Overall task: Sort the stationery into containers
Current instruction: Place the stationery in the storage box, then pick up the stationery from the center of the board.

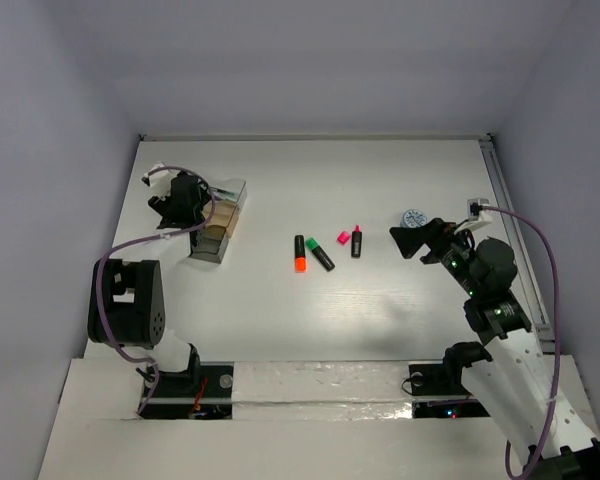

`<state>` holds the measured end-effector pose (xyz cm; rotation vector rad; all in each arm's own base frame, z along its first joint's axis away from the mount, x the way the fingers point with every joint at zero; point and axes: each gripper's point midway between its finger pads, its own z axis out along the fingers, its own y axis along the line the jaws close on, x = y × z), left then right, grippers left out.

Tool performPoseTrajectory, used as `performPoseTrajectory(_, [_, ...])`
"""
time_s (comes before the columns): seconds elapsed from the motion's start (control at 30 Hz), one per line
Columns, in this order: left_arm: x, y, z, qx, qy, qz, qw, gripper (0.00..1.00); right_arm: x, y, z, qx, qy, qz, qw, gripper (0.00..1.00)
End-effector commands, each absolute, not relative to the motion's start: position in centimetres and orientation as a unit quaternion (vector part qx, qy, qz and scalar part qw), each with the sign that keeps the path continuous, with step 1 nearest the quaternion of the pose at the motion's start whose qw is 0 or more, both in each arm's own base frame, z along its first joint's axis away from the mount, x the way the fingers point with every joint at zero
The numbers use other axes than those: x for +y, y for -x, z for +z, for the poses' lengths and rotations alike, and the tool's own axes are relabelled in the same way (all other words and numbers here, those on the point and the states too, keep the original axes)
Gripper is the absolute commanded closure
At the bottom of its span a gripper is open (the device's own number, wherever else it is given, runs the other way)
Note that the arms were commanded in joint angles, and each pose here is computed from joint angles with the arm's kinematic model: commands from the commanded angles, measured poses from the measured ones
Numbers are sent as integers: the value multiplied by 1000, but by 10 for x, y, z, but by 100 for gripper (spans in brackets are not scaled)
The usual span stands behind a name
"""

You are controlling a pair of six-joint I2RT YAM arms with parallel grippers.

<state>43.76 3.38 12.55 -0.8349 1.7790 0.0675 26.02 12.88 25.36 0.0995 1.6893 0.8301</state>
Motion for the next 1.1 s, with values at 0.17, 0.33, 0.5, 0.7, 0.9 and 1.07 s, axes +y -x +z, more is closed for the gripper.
performPoseTrajectory(0.17, [36, -453, 164, 715, 366, 11, 596, 31, 126, -267, 267, 720, -33, 339, 604, 0])
performPoseTrajectory(0.33, [35, -453, 168, 712, 368, 5, 598, 24, 123, -268, 269, 719, -36, 331, 610, 0])
performPoseTrajectory(0.5, [10, -446, 206, 698, 347, -33, 626, 23, 113, -275, 257, 733, -63, 303, 606, 0])
performPoseTrajectory(0.7, [-83, -392, 307, 655, 254, -174, 690, 23, 78, -300, 231, 766, -138, 203, 594, 0])
performPoseTrajectory(0.9, [-125, -324, 330, 638, 184, -304, 684, 23, 50, -328, 188, 801, -199, 105, 556, 0])
performPoseTrajectory(1.07, [-141, -276, 324, 660, 108, -355, 653, 21, 38, -346, 166, 823, -206, 41, 528, 0])
